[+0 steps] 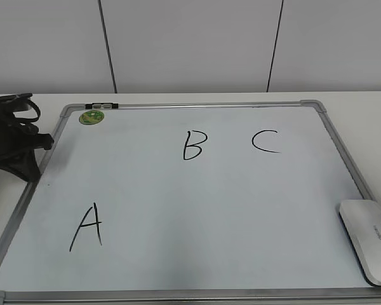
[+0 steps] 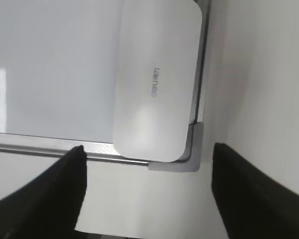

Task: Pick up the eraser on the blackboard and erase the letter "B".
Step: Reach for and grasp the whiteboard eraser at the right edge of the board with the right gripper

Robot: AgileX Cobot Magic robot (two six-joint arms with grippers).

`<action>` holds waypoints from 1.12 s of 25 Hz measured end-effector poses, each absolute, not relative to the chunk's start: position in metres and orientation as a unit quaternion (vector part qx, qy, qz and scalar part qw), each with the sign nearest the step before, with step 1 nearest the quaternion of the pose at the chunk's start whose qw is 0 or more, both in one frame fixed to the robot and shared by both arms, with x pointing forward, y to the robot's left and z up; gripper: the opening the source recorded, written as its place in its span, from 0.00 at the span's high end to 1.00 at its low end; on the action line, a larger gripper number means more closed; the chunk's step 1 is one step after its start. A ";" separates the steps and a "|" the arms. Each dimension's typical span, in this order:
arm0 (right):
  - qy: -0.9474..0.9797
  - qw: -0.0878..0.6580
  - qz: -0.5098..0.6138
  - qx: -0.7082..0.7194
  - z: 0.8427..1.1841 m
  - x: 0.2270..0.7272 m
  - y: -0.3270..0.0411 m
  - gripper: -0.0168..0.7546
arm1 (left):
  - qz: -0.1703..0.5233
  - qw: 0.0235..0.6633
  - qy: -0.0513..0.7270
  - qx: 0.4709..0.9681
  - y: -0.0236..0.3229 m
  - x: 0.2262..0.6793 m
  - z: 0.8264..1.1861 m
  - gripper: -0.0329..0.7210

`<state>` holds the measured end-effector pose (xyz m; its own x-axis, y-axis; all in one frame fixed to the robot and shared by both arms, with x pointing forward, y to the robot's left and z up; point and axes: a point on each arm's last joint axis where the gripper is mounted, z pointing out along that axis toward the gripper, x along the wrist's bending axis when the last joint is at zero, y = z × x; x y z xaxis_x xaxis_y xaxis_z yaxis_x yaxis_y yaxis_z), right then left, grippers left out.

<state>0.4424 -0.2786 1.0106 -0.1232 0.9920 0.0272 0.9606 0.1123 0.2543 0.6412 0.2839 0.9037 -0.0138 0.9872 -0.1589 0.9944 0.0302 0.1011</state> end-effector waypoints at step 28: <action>0.732 0.018 0.045 0.680 0.930 0.500 -0.274 0.13 | -0.020 0.093 0.713 0.695 0.285 0.641 0.904 0.94</action>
<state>0.4996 -0.2736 0.9304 -0.0747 0.9966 0.0346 0.9934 0.0714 0.0894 0.6414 0.2847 0.9040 -0.0166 0.9869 -0.1603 0.9944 0.0331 0.1007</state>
